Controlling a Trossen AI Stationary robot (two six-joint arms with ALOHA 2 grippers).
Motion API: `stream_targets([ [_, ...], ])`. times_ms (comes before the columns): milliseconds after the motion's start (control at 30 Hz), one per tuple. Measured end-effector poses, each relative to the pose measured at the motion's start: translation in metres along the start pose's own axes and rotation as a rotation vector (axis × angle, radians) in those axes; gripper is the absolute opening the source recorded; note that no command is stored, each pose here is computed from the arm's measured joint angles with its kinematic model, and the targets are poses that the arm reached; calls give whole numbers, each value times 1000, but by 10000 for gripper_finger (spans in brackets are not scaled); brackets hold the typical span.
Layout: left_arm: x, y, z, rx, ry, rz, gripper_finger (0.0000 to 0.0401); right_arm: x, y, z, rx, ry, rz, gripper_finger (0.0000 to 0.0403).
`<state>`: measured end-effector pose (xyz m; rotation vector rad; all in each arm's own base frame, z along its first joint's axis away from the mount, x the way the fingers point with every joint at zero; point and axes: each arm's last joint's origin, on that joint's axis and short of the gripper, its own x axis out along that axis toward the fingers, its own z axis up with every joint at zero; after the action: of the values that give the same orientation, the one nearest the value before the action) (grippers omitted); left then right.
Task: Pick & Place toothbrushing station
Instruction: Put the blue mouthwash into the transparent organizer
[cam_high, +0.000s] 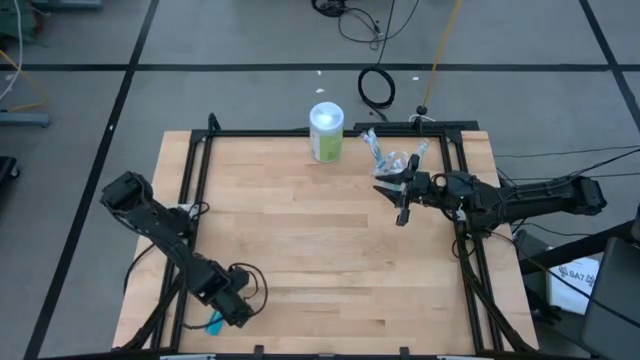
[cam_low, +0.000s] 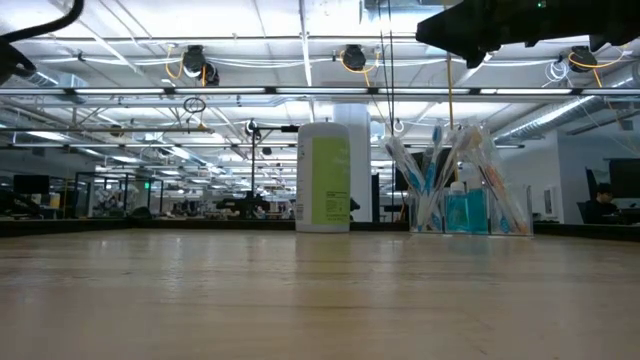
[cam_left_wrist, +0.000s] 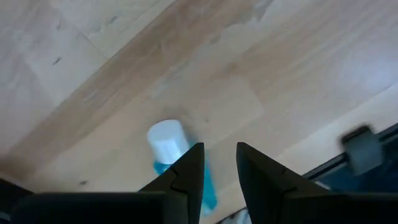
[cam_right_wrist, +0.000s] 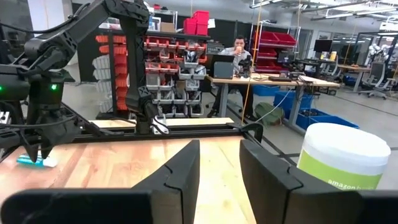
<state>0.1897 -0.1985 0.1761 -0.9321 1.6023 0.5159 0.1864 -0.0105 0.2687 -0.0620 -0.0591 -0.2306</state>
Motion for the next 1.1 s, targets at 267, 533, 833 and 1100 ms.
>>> stream_targets([
  [267,0,8,1,16,-16,80,115,0,0,2,2,-23,-2,105],
  [533,1,10,-4,4,5,101,187,0,0,2,6,-22,-1,105],
  [833,4,12,-19,-54,-40,95,218,0,0,2,8,-21,-1,105],
  [1100,8,13,-31,-84,-112,50,218,0,0,2,8,-21,-1,105],
])
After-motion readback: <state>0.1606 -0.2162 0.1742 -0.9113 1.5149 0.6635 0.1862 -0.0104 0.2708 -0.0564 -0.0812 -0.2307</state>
